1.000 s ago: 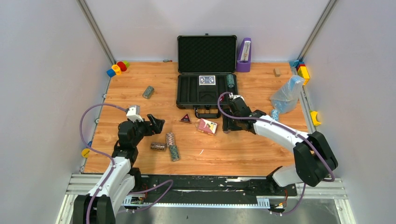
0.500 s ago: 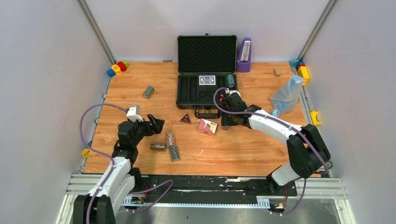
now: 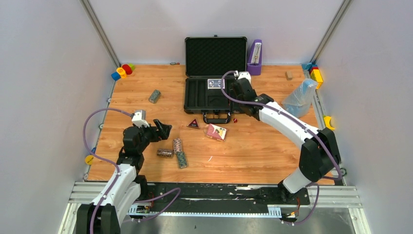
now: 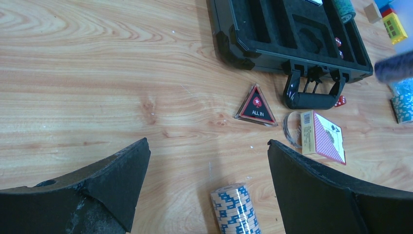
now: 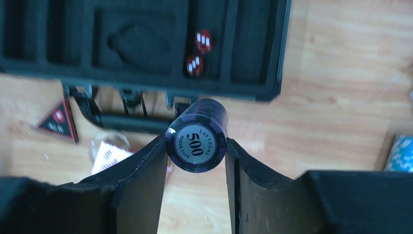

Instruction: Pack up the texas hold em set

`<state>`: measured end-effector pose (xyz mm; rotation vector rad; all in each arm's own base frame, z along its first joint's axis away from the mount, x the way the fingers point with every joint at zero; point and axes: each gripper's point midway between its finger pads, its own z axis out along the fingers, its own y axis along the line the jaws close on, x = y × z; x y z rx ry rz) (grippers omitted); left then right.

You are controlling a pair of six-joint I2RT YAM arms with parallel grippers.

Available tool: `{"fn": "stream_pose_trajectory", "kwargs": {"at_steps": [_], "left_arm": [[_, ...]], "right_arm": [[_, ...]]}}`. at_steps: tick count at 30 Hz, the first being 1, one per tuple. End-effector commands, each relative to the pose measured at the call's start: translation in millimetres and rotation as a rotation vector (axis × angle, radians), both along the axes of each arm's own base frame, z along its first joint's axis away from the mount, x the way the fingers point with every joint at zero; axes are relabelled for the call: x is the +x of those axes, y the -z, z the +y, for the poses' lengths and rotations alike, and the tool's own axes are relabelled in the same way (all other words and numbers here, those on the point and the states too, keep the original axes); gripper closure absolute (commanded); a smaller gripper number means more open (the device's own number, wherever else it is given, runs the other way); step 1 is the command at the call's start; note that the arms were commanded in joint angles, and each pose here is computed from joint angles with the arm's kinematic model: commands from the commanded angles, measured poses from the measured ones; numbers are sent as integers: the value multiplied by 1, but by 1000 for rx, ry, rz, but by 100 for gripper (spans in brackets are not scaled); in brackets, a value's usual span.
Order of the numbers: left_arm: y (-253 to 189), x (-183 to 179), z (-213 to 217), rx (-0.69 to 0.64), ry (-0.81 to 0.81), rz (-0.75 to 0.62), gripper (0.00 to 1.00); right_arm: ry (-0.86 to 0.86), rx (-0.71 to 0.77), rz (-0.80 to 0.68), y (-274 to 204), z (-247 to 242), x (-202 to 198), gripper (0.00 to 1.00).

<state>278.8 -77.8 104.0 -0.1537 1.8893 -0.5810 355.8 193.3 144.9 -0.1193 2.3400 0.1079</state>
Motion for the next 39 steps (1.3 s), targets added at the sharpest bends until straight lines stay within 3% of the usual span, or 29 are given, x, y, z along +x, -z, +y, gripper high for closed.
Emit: {"fn": "stream_pose_trajectory", "kwargs": {"at_steps": [1,9,17,31,39], "left_arm": [[-28,9,0,-5,-2,-76,1],[-28,9,1,-3,-6,-77,1],[-28,10,-1,-8,4,-82,1],[-27,12,-3,-16,17,-82,1],[-27,14,-4,-16,19,-82,1]], "right_arm": [[64,11,-181,-57,2,58,100],[88,-35,-187,-51,8,117,100],[115,-74,-162,-28,5,150,98],[36,153,-70,-8,15,186,90],[-1,200,-39,-2,28,188,89]]}}
